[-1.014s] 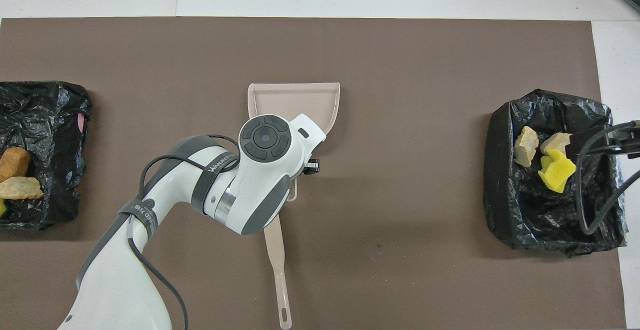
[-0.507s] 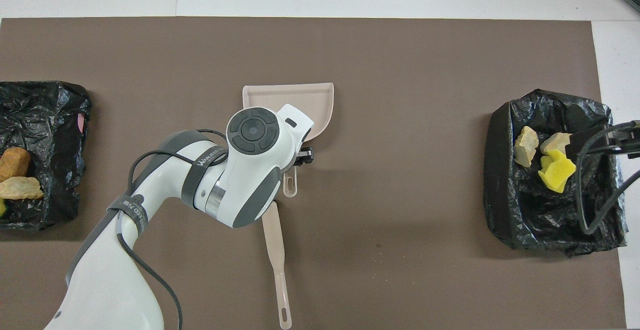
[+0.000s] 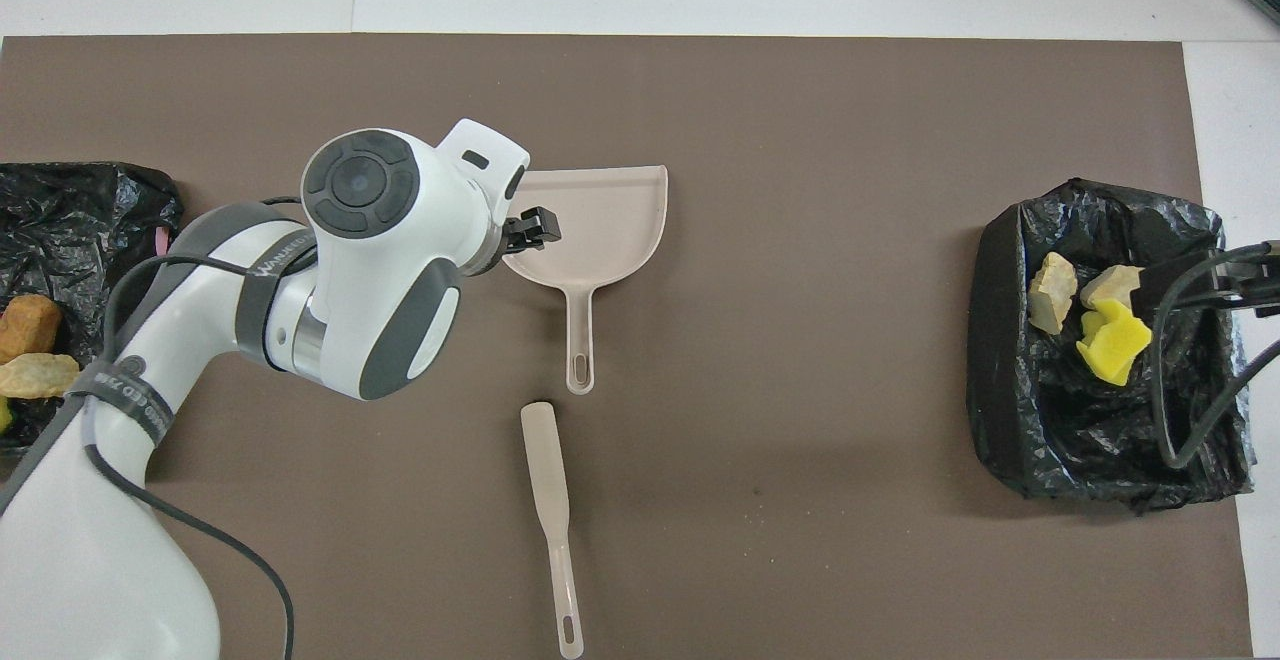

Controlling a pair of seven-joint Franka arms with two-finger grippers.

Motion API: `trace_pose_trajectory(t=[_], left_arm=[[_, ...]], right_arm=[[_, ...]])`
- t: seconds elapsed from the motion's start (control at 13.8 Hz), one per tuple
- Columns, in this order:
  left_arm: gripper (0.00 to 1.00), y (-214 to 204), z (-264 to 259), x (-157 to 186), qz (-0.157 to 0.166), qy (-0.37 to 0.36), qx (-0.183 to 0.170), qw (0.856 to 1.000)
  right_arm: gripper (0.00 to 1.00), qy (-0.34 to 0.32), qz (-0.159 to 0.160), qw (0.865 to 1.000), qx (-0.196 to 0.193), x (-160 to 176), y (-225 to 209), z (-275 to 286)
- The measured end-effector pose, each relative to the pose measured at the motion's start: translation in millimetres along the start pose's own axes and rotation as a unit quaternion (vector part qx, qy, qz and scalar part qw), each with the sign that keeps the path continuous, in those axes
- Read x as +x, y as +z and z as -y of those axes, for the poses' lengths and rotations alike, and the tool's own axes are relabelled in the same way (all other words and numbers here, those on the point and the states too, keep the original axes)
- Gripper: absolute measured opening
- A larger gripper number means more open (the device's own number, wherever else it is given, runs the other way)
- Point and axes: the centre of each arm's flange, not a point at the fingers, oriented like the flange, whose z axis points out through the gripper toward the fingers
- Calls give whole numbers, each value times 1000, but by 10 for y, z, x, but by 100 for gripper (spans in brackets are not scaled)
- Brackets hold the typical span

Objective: Sweep and dump trash in bin

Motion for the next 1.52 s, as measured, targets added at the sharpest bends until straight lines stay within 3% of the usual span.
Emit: trace_pose_trajectory(t=[0.22, 0.58, 0.87, 1.23, 1.52], left_arm=[[100, -281, 379, 242, -8, 1, 4, 1000], [100, -971, 1310, 421, 27, 70, 32, 997], [100, -1212, 1917, 535, 42, 125, 36, 991], [100, -1527, 2570, 671, 23, 153, 36, 987], [100, -2063, 2605, 592, 3, 150, 35, 988]], right_arm=[[100, 0, 0, 1000, 0, 0, 0, 0], [100, 0, 0, 1000, 0, 0, 0, 0], [100, 0, 0, 1000, 0, 0, 0, 0], [100, 0, 0, 1000, 0, -1, -1, 0], [100, 0, 0, 1000, 0, -1, -1, 0]])
